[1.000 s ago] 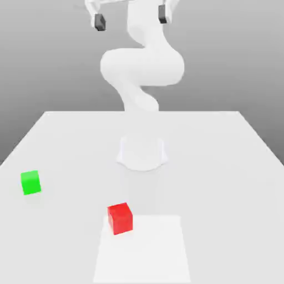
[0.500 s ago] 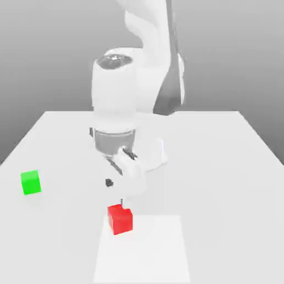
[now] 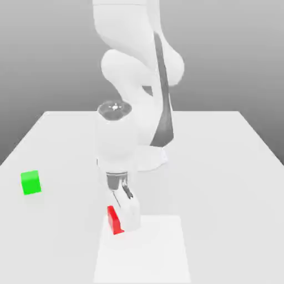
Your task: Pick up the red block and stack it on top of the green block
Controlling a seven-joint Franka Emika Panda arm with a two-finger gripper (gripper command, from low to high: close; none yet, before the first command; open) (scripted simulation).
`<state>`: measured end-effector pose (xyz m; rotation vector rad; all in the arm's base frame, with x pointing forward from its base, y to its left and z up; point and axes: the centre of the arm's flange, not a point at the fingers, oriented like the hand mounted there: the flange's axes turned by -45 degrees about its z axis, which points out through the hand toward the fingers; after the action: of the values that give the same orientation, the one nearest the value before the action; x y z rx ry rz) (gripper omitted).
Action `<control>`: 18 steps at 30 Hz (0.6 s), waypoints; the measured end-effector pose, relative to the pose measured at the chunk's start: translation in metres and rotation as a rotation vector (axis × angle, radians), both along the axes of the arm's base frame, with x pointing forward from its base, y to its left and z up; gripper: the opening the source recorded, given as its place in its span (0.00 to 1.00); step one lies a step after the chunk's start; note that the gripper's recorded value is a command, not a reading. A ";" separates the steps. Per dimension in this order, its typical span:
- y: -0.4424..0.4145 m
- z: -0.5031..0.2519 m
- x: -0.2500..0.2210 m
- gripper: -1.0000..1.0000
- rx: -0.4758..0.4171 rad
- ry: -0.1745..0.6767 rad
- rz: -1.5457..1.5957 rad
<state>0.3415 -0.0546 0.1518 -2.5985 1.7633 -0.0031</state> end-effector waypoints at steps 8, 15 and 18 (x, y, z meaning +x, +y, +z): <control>-0.028 0.059 -0.004 0.00 -0.001 0.000 -0.073; -0.173 0.079 -0.058 0.00 -0.002 -0.001 -0.473; -0.231 0.086 -0.105 0.00 -0.002 -0.001 -0.658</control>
<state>0.2368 -0.2854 0.2383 -1.8905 2.5095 -0.0063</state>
